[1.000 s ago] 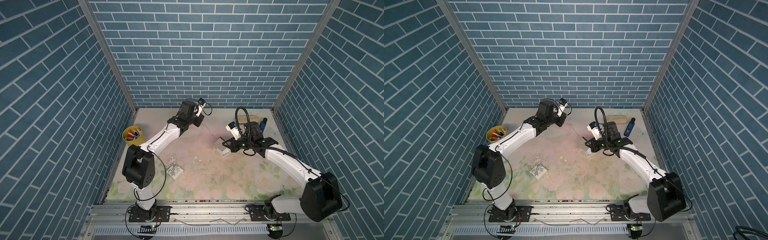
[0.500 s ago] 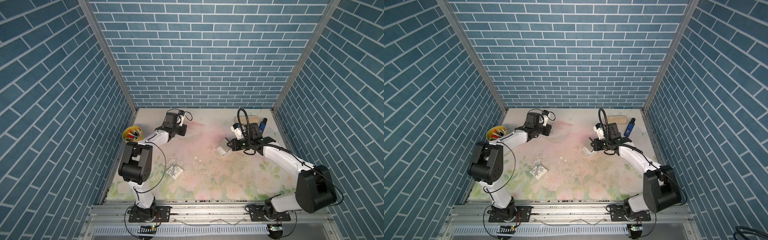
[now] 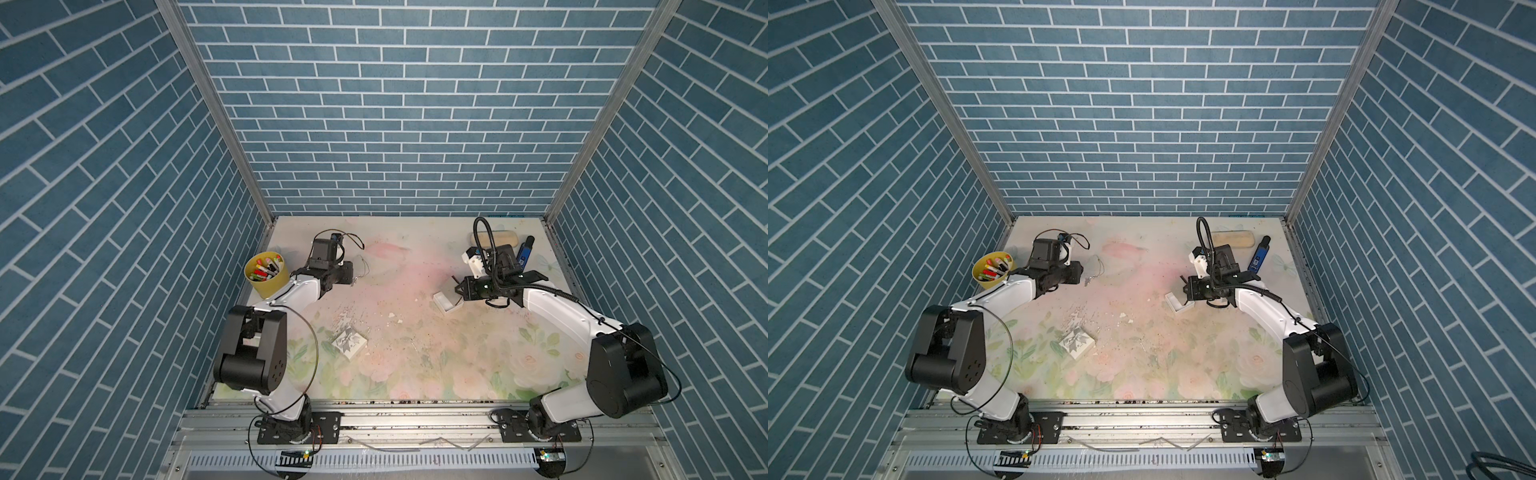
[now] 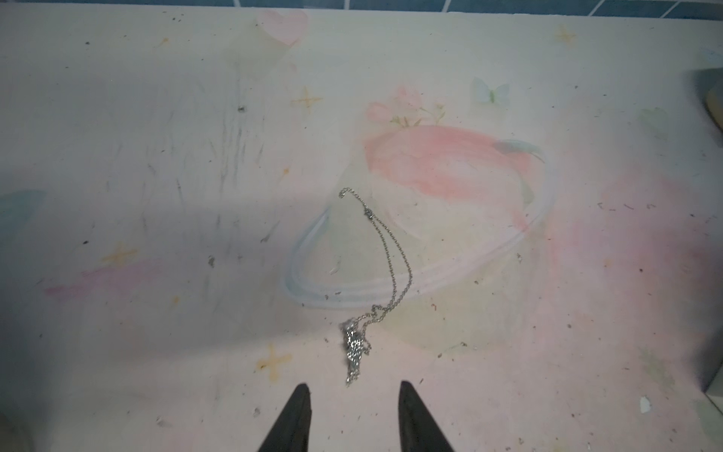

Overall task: Take the necklace out of the lift-off lid jewelry box
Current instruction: Place the necklace at the center of the board, then place the inner lining in the jewelry box.

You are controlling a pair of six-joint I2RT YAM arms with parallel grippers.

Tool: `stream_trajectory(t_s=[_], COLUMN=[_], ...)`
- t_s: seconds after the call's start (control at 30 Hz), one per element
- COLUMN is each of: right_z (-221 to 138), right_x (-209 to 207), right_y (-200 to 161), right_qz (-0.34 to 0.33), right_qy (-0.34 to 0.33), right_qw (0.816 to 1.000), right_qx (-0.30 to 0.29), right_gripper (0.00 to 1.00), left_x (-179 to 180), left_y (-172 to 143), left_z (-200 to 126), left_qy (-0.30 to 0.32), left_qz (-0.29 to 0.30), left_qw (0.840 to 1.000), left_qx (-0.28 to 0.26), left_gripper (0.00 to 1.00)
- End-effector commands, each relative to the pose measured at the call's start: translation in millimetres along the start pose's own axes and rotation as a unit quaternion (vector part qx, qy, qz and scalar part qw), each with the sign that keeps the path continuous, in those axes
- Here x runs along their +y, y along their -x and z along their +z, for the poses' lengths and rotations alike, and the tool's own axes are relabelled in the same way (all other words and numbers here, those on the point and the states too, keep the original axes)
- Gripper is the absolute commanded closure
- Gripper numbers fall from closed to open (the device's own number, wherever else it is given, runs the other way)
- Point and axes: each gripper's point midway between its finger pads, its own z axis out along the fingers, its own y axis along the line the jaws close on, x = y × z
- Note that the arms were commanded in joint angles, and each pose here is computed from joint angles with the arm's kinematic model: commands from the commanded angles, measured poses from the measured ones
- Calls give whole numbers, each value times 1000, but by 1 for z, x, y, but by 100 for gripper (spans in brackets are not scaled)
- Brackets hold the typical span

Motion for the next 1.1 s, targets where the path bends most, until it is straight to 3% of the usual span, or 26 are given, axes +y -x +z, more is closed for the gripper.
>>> stream_trajectory(t_s=[0.0, 0.17, 0.4, 0.47, 0.6, 0.73, 0.83, 1.07], right_z=[-3, -8, -17, -21, -33, -45, -53, -66], right_x=[-3, 0, 12, 19, 36, 51, 59, 73], right_y=[5, 9, 16, 19, 28, 34, 36, 36], right_qz=[35, 37, 52, 59, 56, 36, 14, -11], right_qy=[-2, 21, 83, 110, 171, 206, 218, 251], right_qw=[999, 999, 995, 992, 984, 978, 976, 967], right_qx=[5, 8, 6, 2, -6, -12, -19, -28], right_gripper=[100, 100, 100, 100, 100, 100, 100, 100], left_x=[19, 4, -70, -101, -167, -204, -230, -281], left_y=[-20, -6, 21, 27, 37, 41, 37, 20], left_z=[-8, -24, -48, -57, -83, -91, -95, -98], left_qy=[37, -2, -157, -211, -339, -426, -465, -524], left_qz=[-28, -24, -15, 3, 49, 54, 74, 111], left_qw=[998, 1000, 985, 974, 929, 891, 870, 835], left_qx=[29, 4, -65, -87, -138, -148, -148, -122], left_gripper=[52, 47, 39, 35, 28, 25, 22, 17])
